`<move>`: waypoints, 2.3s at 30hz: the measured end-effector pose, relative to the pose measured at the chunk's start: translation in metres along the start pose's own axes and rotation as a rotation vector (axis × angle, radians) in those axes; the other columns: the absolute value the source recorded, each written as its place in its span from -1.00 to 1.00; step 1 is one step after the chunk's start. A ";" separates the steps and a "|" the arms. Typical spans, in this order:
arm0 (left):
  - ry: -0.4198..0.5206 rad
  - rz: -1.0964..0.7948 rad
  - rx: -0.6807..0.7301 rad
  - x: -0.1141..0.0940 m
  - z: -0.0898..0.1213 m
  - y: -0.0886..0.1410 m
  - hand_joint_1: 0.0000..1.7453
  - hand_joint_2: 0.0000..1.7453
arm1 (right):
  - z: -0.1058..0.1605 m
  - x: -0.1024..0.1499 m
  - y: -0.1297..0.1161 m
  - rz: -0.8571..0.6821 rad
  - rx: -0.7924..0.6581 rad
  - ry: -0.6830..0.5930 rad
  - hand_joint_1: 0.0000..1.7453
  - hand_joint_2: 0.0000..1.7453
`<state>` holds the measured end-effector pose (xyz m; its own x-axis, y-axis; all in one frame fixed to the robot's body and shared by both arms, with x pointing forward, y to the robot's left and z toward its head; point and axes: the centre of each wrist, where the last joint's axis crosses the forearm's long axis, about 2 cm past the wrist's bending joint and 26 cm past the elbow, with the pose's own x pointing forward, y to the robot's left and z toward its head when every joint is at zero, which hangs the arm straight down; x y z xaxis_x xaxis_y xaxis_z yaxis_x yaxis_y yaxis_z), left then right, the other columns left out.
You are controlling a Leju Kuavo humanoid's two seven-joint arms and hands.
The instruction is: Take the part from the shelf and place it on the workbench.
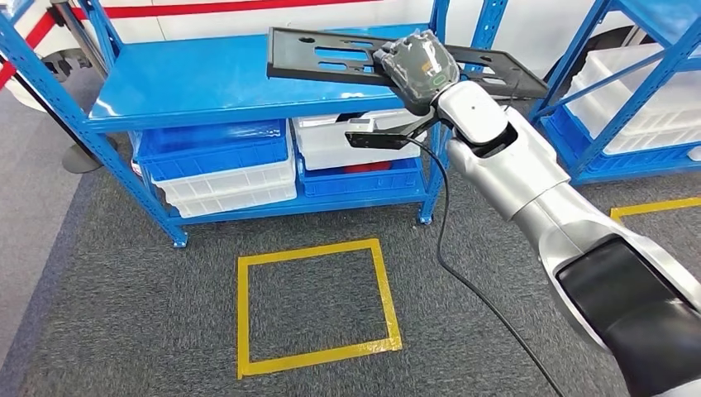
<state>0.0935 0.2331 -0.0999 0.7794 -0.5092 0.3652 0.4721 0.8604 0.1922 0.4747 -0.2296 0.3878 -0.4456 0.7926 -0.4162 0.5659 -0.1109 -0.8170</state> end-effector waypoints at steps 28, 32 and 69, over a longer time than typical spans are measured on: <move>0.029 0.009 -0.018 -0.010 0.003 -0.006 -1.00 1.00 | 0.005 -0.006 0.000 -0.002 -0.010 0.008 1.00 1.00; 0.031 0.010 -0.019 -0.011 0.003 -0.007 -1.00 1.00 | 0.005 -0.007 -0.001 -0.001 -0.011 0.007 1.00 1.00; 0.050 0.036 -0.028 -0.008 0.003 -0.010 -1.00 1.00 | -0.003 -0.012 -0.013 -0.014 -0.020 0.021 1.00 1.00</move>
<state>0.0815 0.2290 -0.1019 0.8155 -0.4786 0.3253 0.4537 0.8778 0.1539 0.4744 -0.2356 0.4047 -0.4387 0.8064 -0.3965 0.5738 -0.0882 -0.8142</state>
